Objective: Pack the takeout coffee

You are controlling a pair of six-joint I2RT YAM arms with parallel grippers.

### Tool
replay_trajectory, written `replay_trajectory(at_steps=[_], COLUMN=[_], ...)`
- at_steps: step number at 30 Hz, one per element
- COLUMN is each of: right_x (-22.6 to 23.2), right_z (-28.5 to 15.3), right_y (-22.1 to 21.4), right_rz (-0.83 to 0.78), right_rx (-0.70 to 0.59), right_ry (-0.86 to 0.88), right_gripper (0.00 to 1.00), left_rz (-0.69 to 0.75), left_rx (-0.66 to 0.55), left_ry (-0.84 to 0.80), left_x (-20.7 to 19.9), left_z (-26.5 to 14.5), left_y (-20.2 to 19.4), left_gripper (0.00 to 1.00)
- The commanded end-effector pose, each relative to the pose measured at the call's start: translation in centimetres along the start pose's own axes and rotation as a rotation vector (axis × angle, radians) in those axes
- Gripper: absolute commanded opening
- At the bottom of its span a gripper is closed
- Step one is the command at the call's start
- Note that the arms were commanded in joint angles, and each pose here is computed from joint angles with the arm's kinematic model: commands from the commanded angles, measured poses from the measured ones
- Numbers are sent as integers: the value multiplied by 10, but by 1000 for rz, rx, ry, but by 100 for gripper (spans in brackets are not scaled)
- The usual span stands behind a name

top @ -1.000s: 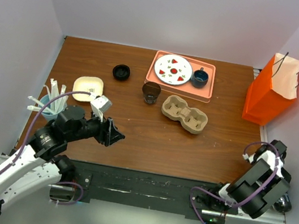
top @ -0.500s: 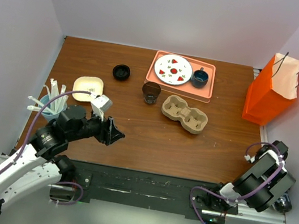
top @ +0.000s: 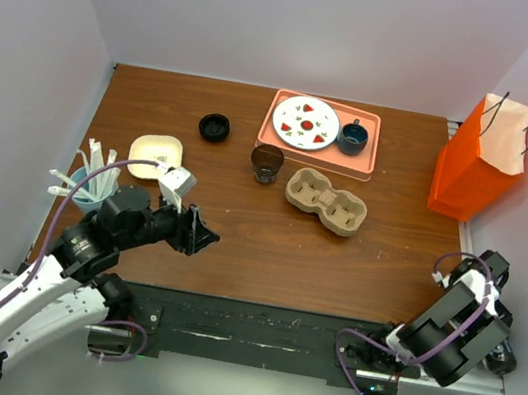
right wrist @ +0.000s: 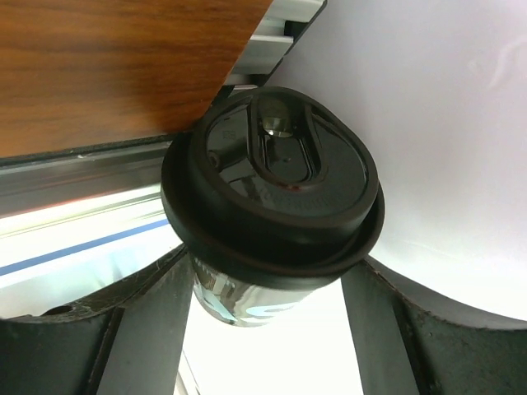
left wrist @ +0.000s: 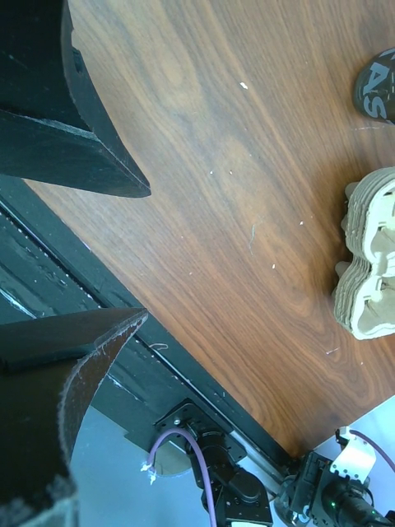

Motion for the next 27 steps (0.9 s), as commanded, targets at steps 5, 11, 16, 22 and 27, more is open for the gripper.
replay_trajectory(at_steps=[5,11,16,22,27], right_x=[11,12,2,-8,-18], right_z=[-15,-35,-50,-70,-92], right_y=[-2,-5,-3,9,30], right_rz=[99,141,206,280,296], right_rx=[-81,-162,-251,-411,-575], right_ry=[-14,22,1,4,-12], right_gripper=[61,60,57,57,56], left_rz=[25,33,14,7,-7], left_rx=[-53,-77,-69,-95,-95], left_ry=[-35,-27,14,25,48], left_x=[-7,-7,-2,-2,-1], left_z=[-3,-3,1,-1,-1], left_y=[9,13,14,18,20], left_gripper=[60,60,60,61,61])
Point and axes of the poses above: each gripper's point midway between its finger pads, its own z axis out along the fingers, its own x axis along the line the jaws close on, y = z × x, the point moved 5 cm from there along -z, back along the fingers, and after that the axes turned 15 degrees about -z, right-handed, at the moved point
